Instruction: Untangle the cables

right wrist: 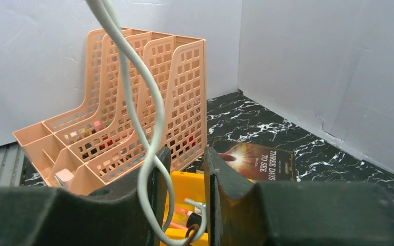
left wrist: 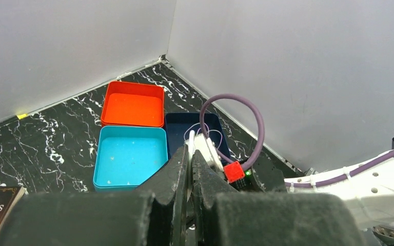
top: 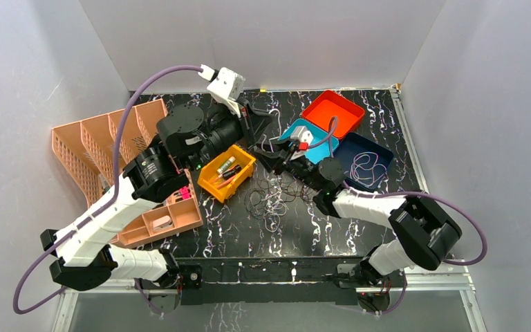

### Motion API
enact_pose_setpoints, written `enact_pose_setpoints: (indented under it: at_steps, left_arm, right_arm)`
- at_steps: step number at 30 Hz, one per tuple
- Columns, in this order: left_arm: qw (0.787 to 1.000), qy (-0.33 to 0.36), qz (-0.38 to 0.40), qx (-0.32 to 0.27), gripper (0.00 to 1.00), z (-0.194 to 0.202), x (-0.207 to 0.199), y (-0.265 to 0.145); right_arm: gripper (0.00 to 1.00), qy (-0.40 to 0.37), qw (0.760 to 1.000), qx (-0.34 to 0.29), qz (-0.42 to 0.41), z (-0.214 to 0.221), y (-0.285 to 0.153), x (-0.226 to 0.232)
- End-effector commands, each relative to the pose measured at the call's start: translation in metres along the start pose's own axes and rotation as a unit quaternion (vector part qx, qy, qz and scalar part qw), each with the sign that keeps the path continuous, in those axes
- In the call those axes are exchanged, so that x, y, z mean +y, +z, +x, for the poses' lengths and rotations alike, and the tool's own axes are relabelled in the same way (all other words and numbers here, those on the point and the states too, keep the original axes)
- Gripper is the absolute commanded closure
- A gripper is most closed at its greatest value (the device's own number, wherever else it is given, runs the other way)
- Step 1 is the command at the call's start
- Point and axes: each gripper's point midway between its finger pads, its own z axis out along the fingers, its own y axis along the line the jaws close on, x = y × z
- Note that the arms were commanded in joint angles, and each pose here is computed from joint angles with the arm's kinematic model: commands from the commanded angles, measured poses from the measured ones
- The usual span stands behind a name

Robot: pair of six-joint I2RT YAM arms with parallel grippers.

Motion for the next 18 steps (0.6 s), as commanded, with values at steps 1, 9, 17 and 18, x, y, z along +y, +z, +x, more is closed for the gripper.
enact_pose_setpoints:
  at_steps: [1, 9, 17, 18]
  left_arm:
    - [0.999, 0.006, 0.011, -0.051, 1.00, -0.039, -0.007, -0.008]
    - [0.996, 0.024, 0.013, -0.089, 1.00, -0.073, -0.011, -0.011]
    - [0.993, 0.047, 0.013, -0.111, 1.00, -0.096, -0.014, -0.010]
    - [0.992, 0.051, 0.013, -0.114, 1.00, -0.099, -0.014, -0.010]
  right_arm:
    - [0.65, 0.014, 0.999, -0.029, 0.000, -0.010, 0.000, 0.003]
    - [0.66, 0.047, 0.999, 0.022, 0.007, 0.038, -0.023, 0.008]
    - [0.66, 0.069, 0.995, 0.066, 0.019, 0.074, -0.046, 0.011]
    - [0.66, 0.073, 0.995, 0.072, 0.020, 0.079, -0.050, 0.011]
